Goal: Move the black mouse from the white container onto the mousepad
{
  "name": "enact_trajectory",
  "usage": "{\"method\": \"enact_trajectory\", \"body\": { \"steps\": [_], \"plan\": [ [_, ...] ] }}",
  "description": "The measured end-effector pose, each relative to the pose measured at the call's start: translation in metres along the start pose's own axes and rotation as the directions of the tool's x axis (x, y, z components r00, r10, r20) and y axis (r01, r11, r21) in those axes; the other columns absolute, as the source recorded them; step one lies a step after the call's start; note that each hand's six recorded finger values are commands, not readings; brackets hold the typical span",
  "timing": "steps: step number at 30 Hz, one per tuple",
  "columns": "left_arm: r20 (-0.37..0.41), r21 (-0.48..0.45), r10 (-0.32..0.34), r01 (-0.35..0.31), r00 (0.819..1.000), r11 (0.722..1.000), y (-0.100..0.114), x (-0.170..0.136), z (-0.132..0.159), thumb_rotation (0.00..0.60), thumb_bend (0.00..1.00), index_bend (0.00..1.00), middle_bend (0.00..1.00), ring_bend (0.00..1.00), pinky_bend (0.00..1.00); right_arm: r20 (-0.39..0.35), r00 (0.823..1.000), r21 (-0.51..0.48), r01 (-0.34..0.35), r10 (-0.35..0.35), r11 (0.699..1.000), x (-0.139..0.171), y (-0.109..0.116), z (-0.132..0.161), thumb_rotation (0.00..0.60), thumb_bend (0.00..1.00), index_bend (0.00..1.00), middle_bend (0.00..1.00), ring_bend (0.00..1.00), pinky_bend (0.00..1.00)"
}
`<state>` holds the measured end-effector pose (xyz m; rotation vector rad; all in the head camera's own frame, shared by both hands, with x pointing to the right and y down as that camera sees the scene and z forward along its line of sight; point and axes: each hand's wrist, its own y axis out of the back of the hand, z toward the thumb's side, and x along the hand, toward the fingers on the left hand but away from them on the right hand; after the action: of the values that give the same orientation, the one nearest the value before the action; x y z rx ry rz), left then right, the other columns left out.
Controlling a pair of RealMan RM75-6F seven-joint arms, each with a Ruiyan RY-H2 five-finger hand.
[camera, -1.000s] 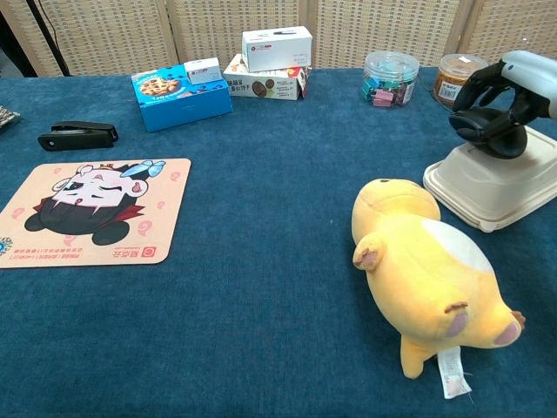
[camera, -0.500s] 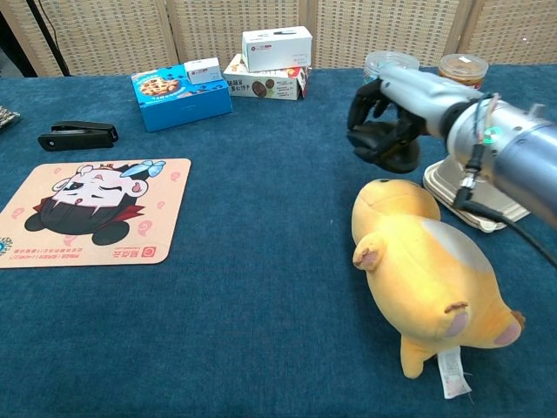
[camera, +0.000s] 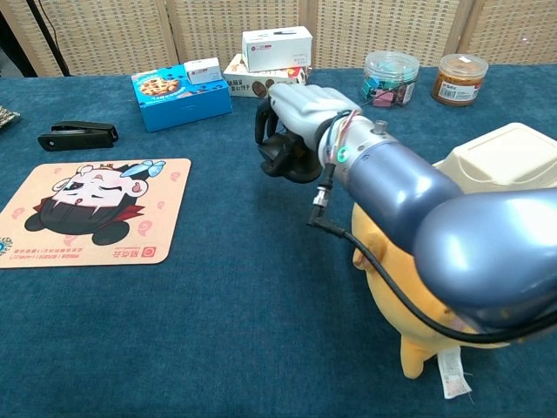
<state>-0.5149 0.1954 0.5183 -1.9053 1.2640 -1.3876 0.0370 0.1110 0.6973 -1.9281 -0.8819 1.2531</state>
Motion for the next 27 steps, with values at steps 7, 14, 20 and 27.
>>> {"method": "enact_trajectory", "body": {
  "steps": [7, 14, 20, 27],
  "plan": [
    [-0.004, -0.004, -0.014, 0.014, 1.000, 1.000, -0.001, 0.003, -0.001, 0.600, 0.00, 0.00, 0.00, 0.00, 0.00, 0.005, 1.000, 0.026, 0.001, -0.001, 1.000, -0.013, -0.017, 0.019, 0.600, 0.52, 0.40, 0.34, 0.26, 0.53],
    [-0.015, -0.018, -0.007, 0.007, 1.000, 1.000, 0.002, 0.004, -0.005, 0.600, 0.00, 0.00, 0.00, 0.00, 0.00, 0.019, 1.000, 0.026, -0.019, 0.018, 0.999, -0.018, -0.035, 0.018, 0.600, 0.30, 0.18, 0.15, 0.09, 0.31],
    [-0.017, -0.015, -0.008, 0.007, 1.000, 1.000, 0.002, 0.004, -0.005, 0.600, 0.00, 0.00, 0.00, 0.00, 0.00, 0.025, 0.995, 0.005, -0.092, 0.092, 0.996, -0.015, -0.038, 0.016, 0.600, 0.00, 0.00, 0.00, 0.00, 0.00],
    [-0.021, -0.004, -0.010, 0.010, 1.000, 1.000, 0.000, 0.005, -0.005, 0.600, 0.00, 0.00, 0.00, 0.00, 0.00, -0.006, 0.997, 0.000, -0.081, 0.081, 0.997, -0.002, -0.010, 0.027, 0.600, 0.00, 0.00, 0.00, 0.00, 0.00]
  ]
}}
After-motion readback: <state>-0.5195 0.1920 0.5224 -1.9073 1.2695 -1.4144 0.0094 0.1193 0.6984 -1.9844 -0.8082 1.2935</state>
